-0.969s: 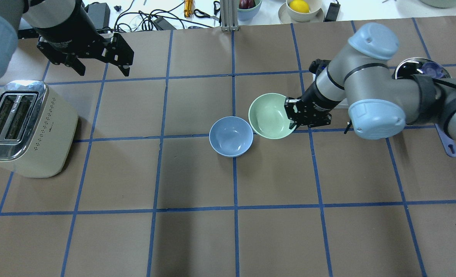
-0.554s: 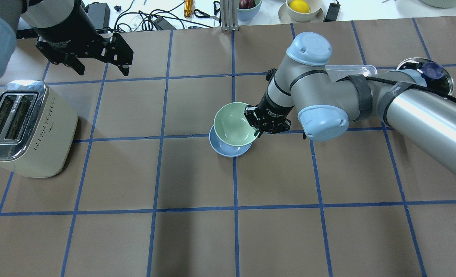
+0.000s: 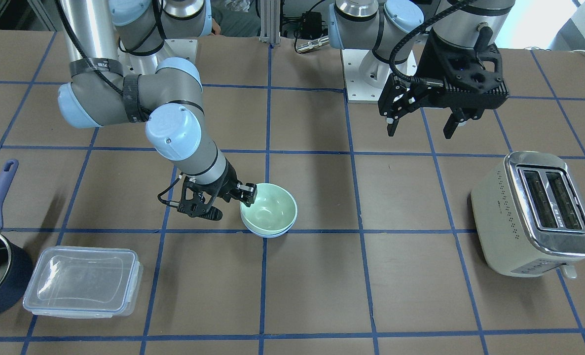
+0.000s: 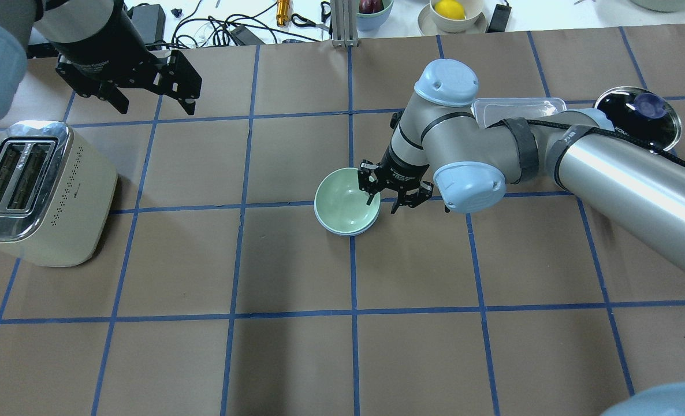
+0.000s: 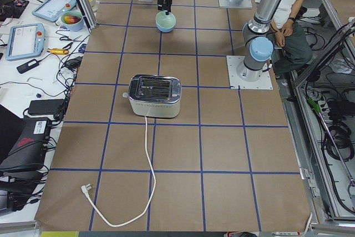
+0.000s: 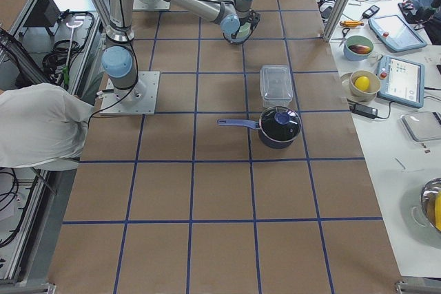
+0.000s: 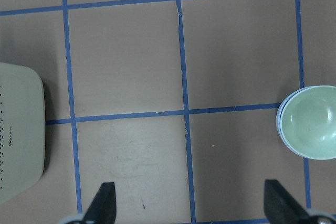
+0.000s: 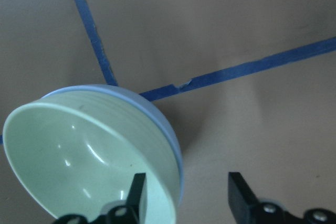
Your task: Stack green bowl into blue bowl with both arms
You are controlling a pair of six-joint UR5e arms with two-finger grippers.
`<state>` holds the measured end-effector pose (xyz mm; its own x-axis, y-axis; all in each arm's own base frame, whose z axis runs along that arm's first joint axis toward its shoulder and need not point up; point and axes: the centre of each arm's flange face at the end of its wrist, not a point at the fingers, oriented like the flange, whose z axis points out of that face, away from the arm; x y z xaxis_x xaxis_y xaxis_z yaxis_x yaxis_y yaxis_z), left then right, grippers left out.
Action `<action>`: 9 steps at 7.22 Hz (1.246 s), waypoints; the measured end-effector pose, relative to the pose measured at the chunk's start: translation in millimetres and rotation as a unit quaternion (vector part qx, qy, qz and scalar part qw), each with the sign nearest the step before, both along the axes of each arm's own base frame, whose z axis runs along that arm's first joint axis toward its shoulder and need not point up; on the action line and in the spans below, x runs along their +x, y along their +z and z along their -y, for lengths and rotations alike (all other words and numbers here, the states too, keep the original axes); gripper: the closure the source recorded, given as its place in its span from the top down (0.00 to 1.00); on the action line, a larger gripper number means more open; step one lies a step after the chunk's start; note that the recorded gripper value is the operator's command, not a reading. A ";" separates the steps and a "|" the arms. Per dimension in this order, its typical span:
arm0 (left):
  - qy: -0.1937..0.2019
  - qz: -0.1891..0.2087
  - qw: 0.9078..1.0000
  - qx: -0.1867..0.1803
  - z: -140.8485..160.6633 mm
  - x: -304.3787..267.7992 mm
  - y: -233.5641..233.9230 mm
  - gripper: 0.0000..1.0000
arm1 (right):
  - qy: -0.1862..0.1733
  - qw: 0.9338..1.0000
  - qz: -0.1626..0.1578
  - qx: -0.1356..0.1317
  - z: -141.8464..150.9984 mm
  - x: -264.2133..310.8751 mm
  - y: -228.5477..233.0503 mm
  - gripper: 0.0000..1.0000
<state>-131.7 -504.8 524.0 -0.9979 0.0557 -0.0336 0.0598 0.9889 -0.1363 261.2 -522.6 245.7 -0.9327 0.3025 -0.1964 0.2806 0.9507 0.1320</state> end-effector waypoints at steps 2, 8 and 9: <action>-0.001 0.000 1.000 0.001 0.4 -0.8 -0.9 1.00 | -0.003 1.000 -0.023 -0.016 0.3 -35.1 40.5 1.00; 0.000 0.000 1.000 0.001 0.4 -1.4 -1.1 1.00 | 0.100 0.989 -0.104 -0.010 -23.9 -84.6 256.9 1.00; 0.000 0.000 1.000 0.001 0.5 -1.3 -0.6 1.00 | 0.119 0.987 -0.104 -0.022 -24.3 -82.4 271.5 1.00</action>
<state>-133.1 -505.3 523.4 -0.9979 0.0549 -0.0332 0.0589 0.9892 -0.1346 178.8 -498.3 517.1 -0.9978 0.0656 -0.0015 0.0654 0.9965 0.0519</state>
